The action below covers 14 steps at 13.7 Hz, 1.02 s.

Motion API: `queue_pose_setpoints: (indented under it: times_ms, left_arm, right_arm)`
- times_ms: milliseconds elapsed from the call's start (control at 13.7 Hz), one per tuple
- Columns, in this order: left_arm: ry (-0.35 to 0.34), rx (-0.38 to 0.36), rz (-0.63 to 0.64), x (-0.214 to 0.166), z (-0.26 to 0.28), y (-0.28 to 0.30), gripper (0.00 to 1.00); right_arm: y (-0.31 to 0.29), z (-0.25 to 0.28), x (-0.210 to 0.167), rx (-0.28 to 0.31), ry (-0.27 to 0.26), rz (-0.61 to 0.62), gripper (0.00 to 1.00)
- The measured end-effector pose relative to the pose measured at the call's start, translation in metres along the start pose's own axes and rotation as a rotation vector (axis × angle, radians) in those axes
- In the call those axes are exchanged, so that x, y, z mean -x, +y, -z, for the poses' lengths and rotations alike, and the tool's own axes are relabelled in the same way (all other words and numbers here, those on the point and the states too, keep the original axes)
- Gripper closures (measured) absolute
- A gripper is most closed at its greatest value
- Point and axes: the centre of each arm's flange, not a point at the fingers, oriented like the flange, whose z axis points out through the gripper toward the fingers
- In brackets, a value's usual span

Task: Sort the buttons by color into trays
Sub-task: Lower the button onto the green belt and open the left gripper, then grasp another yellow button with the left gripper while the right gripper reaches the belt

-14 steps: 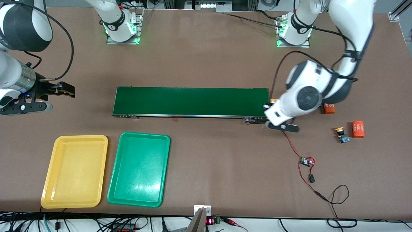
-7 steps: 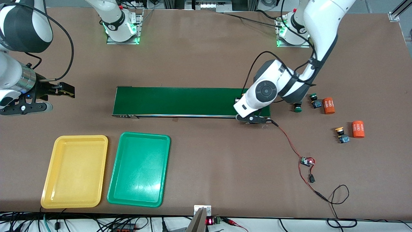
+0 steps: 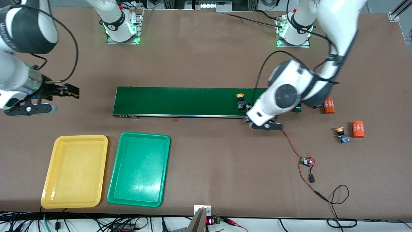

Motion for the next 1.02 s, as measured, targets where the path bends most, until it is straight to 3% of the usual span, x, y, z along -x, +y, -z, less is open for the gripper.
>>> queue_pose_setpoints:
  times_ms: [146,365,657,876,1022]
  left_arm:
    - [0.040,-0.084,0.069,-0.031,0.010,-0.070,0.00]
    - [0.024,-0.170,0.154,-0.063,-0.022,-0.165,0.00]
    - [0.024,-0.121,0.294,-0.099,-0.053,-0.283,0.00]
    - [0.121,-0.080,0.253,-0.118,-0.070,-0.352,0.00]
    - [0.133,-0.061,0.217,-0.120,-0.091,-0.389,0.00]
  right_arm:
    - [-0.057,0.003,0.000,-0.007,0.031,-0.028,0.00]
    - [-0.119,-0.010,0.004,-0.038,0.067,-0.052,0.00]
    - [-0.159,-0.064,0.010,-0.058,0.086,-0.047,0.00]
    - [-0.178,-0.092,0.019,-0.057,0.083,-0.050,0.00]
    - [-0.189,-0.097,0.023,-0.059,0.089,-0.061,0.00]
